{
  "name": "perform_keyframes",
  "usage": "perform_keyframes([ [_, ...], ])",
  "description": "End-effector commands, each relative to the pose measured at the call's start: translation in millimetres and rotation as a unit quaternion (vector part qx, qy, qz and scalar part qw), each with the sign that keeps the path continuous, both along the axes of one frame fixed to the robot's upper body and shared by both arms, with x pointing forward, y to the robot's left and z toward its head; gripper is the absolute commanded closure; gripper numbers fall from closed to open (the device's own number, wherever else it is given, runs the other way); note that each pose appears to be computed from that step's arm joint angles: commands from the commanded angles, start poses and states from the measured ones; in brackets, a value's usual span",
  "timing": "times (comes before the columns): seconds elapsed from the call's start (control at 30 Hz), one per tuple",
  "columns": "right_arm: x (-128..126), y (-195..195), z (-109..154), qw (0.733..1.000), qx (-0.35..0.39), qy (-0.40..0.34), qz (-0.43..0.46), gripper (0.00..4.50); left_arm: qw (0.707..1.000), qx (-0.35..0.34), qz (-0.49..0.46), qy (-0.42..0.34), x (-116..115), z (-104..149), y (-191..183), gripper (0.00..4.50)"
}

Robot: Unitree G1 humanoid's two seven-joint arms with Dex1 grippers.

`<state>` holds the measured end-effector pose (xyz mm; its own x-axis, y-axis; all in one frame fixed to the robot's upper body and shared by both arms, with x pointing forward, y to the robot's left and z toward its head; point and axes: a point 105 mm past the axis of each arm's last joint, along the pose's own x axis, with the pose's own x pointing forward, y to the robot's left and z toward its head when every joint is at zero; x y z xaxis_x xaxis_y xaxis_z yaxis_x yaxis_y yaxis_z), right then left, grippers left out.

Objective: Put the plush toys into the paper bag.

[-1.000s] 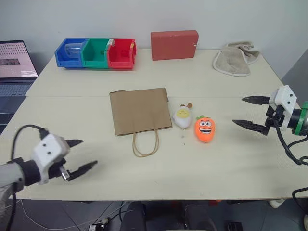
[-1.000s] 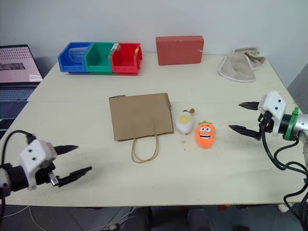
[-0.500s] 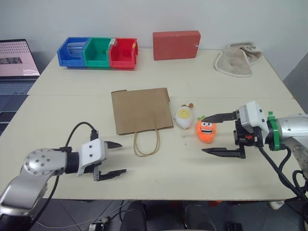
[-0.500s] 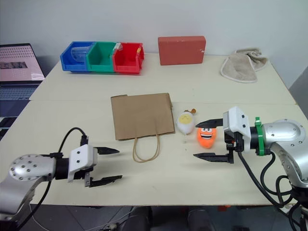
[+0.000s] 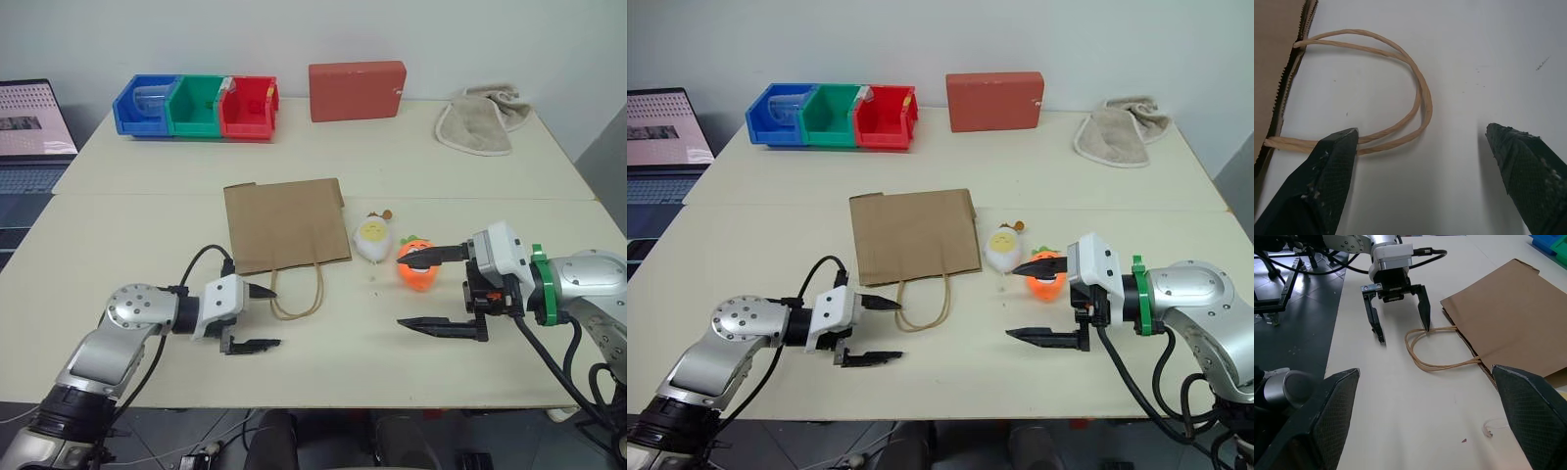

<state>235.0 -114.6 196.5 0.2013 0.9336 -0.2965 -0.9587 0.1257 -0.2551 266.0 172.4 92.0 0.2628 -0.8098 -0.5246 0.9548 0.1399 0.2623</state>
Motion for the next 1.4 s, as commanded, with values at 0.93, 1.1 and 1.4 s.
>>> perform_keyframes([
  [0.93, -9.9, 2.0, 11.0, 1.0, 0.001, -0.01, 0.002, 0.0, 0.995, -0.008, -0.056, -0.081, 12.8, 13.4, -20.6, 0.04],
  [1.1, -9.5, 3.4, 11.6, 1.0, 0.0, -0.012, 0.003, 0.0, 0.989, -0.025, -0.039, -0.142, 16.7, 27.8, -14.0, 0.04],
  [1.4, -10.5, 8.1, 14.0, 1.0, 0.002, -0.016, 0.015, 0.0, 0.981, -0.001, -0.068, -0.18, 10.5, 8.8, -14.6, 0.04],
])
